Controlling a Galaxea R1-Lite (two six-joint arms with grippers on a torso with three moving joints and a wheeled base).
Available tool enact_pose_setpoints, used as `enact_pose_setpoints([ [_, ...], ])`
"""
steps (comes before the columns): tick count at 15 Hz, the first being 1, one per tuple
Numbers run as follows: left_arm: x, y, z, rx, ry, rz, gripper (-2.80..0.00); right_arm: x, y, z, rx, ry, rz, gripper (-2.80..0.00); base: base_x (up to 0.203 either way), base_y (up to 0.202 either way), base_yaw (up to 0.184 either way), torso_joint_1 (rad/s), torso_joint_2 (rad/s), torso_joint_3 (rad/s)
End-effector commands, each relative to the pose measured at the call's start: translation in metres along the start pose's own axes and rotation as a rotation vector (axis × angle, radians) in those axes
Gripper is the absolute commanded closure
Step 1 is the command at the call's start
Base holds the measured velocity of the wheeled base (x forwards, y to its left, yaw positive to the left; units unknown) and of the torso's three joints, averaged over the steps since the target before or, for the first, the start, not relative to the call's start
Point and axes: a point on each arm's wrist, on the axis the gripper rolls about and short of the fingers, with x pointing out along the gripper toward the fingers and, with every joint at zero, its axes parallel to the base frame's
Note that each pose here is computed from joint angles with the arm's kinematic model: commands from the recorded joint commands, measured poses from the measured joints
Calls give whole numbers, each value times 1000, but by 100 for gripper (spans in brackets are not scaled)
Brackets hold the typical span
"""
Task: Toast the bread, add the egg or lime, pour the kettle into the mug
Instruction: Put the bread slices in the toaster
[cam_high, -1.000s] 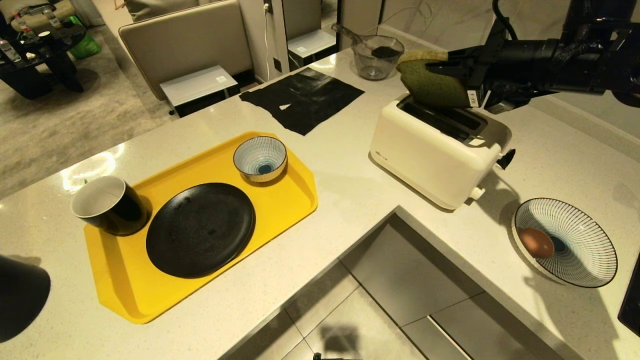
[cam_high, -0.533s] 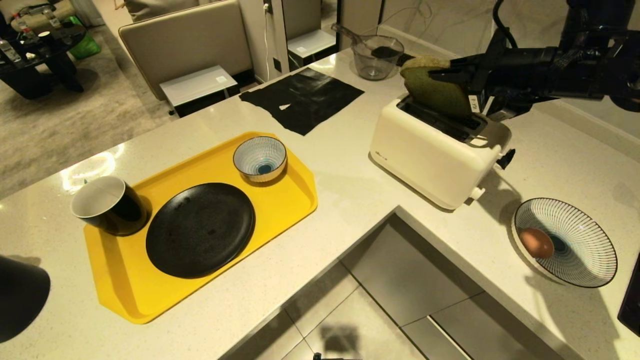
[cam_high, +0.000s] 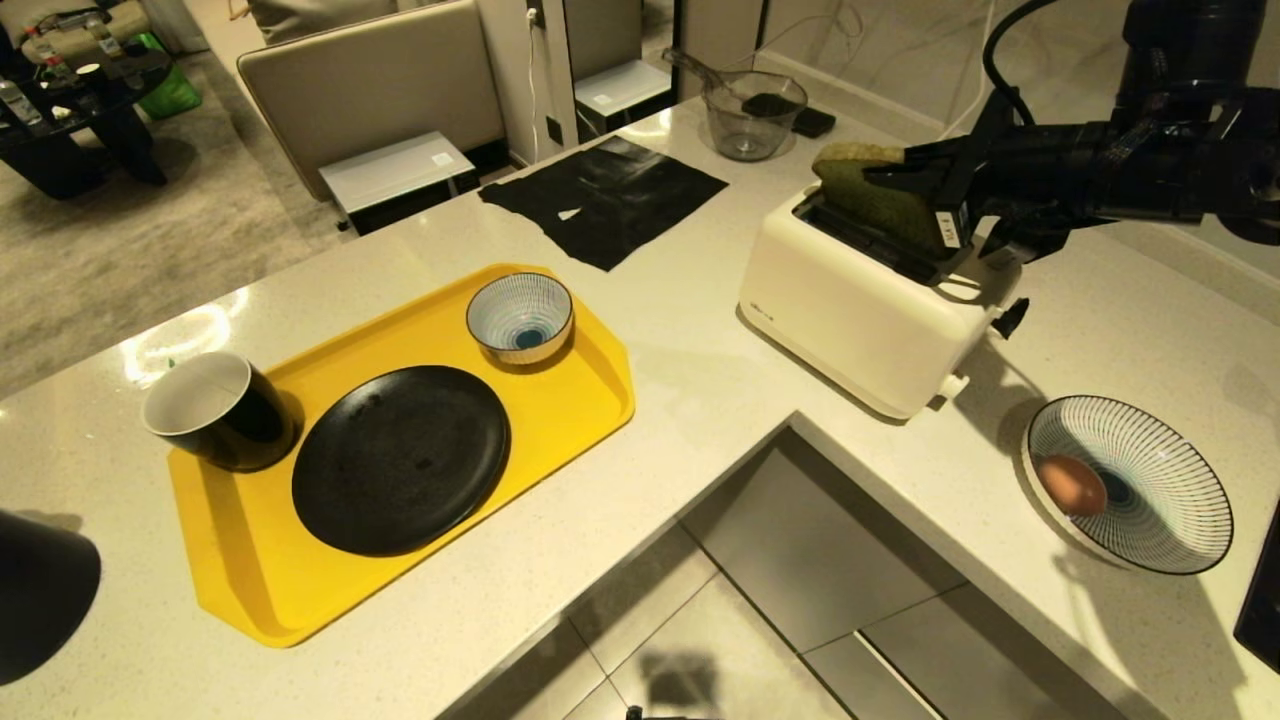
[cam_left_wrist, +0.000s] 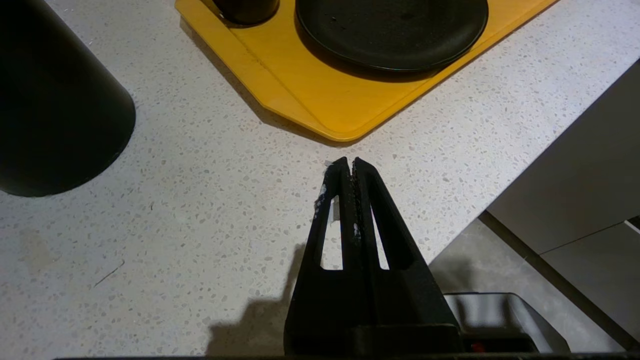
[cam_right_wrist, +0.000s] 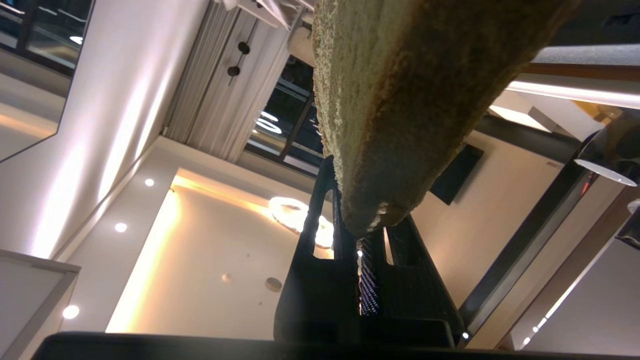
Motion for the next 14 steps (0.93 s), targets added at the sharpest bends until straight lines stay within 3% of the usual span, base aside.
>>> enact_pose_setpoints([
  [1,0,0,0,0,0,0,0,0,2,-2,2,15,-2,0,0,0,0,0,0,0],
  [14,0,0,0,0,0,0,0,3,2,-2,-35,31,-12,0,0,0,0,0,0,0],
])
